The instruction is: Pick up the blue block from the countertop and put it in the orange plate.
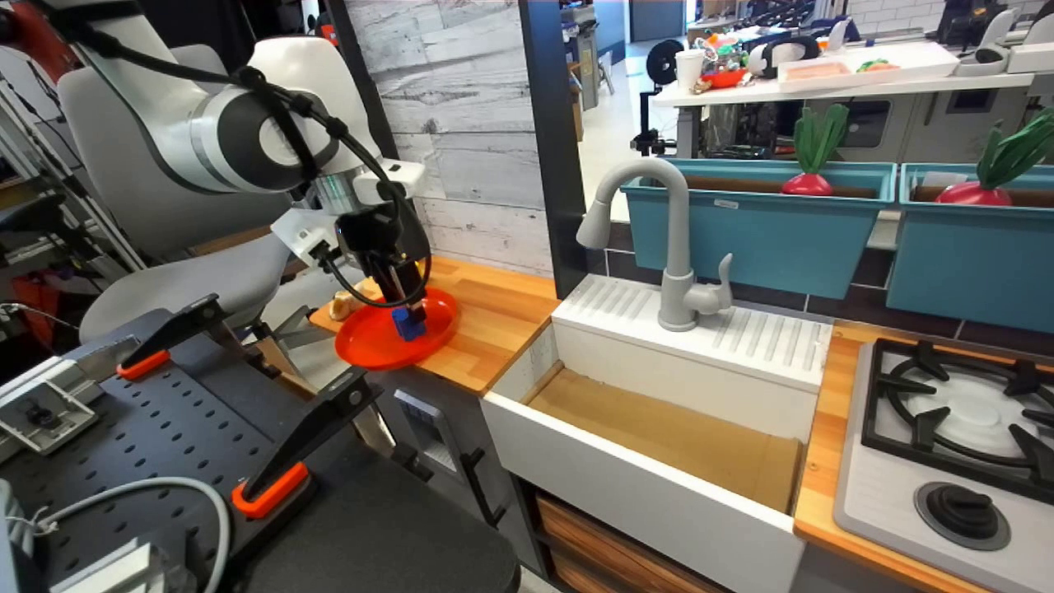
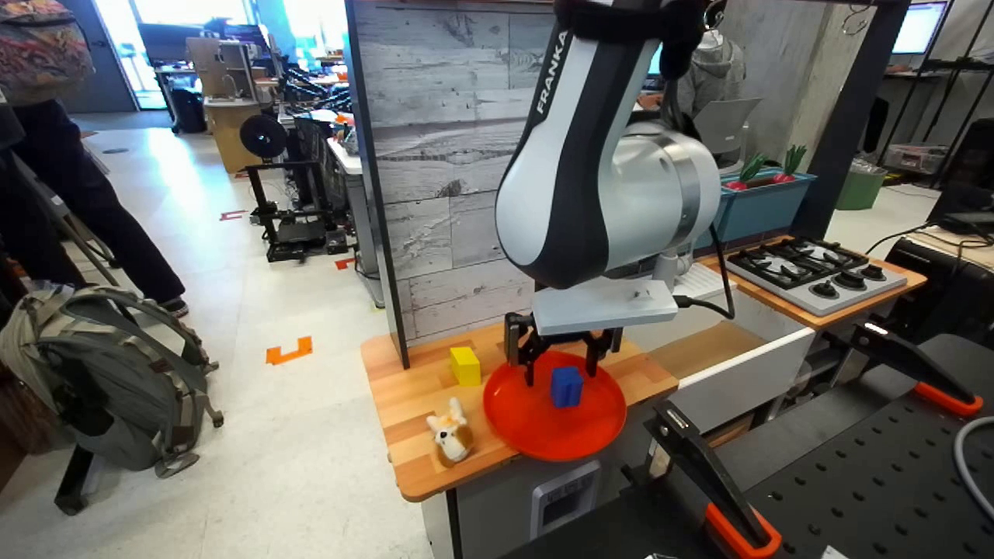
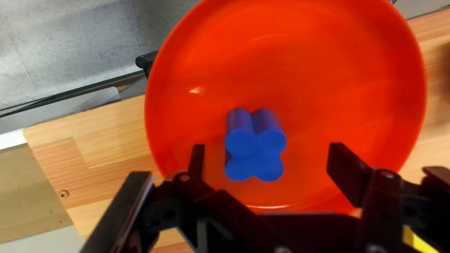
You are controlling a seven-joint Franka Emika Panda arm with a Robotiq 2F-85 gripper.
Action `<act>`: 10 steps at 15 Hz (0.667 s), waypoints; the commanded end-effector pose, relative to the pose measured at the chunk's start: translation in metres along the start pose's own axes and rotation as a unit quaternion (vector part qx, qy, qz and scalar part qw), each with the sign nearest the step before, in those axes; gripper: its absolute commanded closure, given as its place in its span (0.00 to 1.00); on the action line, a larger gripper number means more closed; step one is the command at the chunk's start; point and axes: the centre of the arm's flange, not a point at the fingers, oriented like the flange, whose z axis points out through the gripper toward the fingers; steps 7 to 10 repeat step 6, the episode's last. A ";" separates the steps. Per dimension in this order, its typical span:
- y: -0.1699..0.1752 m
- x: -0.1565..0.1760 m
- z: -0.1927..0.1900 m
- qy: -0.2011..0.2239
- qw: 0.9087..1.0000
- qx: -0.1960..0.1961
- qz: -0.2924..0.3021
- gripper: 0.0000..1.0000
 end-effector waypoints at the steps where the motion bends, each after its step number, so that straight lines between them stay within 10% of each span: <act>1: -0.013 -0.017 -0.055 0.010 0.999 0.013 -0.033 0.00; 10: -0.022 -0.005 -0.052 0.020 0.999 0.022 -0.031 0.00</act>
